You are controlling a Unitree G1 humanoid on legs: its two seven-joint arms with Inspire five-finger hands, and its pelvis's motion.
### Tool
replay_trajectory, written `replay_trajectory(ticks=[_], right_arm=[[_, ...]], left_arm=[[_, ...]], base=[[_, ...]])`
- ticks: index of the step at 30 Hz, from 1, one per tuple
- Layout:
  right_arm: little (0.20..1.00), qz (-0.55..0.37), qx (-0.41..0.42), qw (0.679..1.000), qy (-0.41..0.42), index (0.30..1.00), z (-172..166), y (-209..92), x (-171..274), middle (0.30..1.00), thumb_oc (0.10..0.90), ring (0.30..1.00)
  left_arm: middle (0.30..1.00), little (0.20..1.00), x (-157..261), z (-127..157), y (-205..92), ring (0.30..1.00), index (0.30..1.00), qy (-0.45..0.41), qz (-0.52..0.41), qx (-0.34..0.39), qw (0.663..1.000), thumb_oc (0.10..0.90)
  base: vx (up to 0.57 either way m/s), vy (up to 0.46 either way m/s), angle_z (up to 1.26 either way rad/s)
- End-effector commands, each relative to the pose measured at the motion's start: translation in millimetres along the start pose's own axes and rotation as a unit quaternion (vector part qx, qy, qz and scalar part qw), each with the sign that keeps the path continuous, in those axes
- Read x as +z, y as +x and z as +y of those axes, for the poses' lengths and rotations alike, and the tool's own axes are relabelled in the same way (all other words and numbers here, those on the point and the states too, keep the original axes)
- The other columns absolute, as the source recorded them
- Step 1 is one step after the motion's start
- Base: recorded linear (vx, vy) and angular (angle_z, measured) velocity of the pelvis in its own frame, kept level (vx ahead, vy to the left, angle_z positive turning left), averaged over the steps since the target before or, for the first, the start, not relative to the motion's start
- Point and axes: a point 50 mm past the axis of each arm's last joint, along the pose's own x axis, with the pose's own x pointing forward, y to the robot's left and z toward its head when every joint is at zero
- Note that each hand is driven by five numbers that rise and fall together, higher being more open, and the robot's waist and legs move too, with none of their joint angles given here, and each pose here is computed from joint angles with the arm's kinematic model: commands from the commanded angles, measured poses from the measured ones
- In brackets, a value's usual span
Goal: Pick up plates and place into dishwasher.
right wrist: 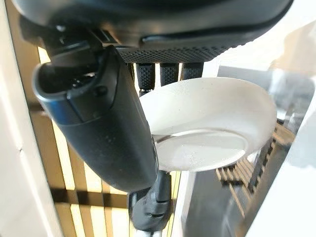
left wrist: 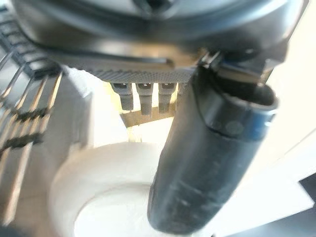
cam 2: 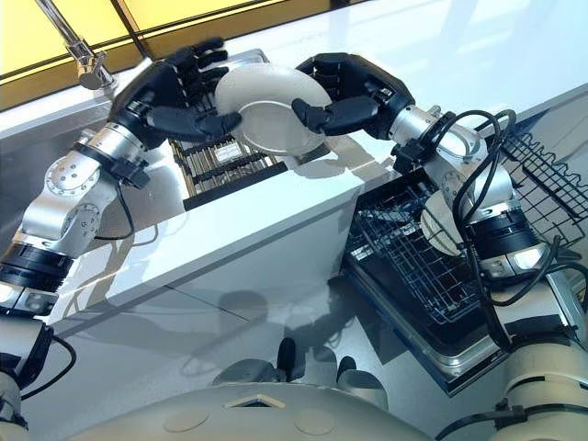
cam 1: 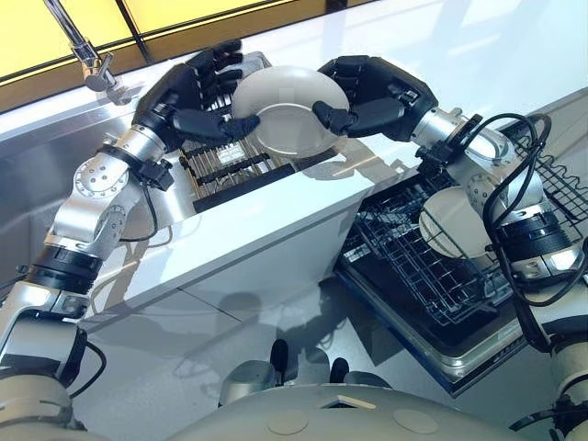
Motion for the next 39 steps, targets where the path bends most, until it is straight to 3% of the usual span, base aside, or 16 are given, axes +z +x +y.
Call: replay_trajectory(ticks=[1,12,21,30,33,39], right_arm=[[0.2,-0.142,-0.097,0.982,-0.077,0.3,-38.9,-19.9,68.3,0.3,0.1,0.3],[0.2,-0.211,-0.222,0.948,-0.086,0.3,-63.2,-45.1,82.9,0.3,0.1,0.3],[0.2,-0.324,-0.358,0.862,-0.155,0.3,-66.0,-90.5,110.3,0.3,0.1,0.3],[0.2,-0.275,-0.479,0.775,-0.306,0.3,-66.1,-148.5,95.9,0.3,0.1,0.3],[0.2,-0.243,-0.492,0.778,-0.307,0.3,-66.3,-168.7,82.0,0.3,0.1,0.3],[0.2,-0.136,-0.461,0.83,-0.282,0.3,-57.4,-192.0,33.9,0.3,0.1,0.3]], left_arm=[[0.9,0.9,76.0,30.6,15.8,0.9,0.9,0.009,-0.178,0.072,0.981,0.8],[0.9,0.9,67.0,40.7,9.0,0.9,0.9,0.022,-0.154,0.11,0.982,0.8],[0.9,0.9,34.7,63.0,-19.2,0.9,0.9,0.085,-0.068,0.166,0.98,0.8],[0.9,0.9,12.4,73.9,-59.0,0.9,0.9,0.172,-0.016,0.217,0.961,0.8],[0.9,0.9,7.1,76.2,-71.4,0.9,0.9,0.174,-0.007,0.23,0.958,0.8],[0.9,0.9,-4.3,78.9,-92.2,0.9,0.9,0.176,0.003,0.258,0.95,0.8]], base=[[0.04,0.008,0.04],[0.0,0.005,0.01],[0.03,0.022,0.0],[0.04,0.033,-0.11],[0.02,0.037,-0.19],[0.0,0.041,-0.24]])
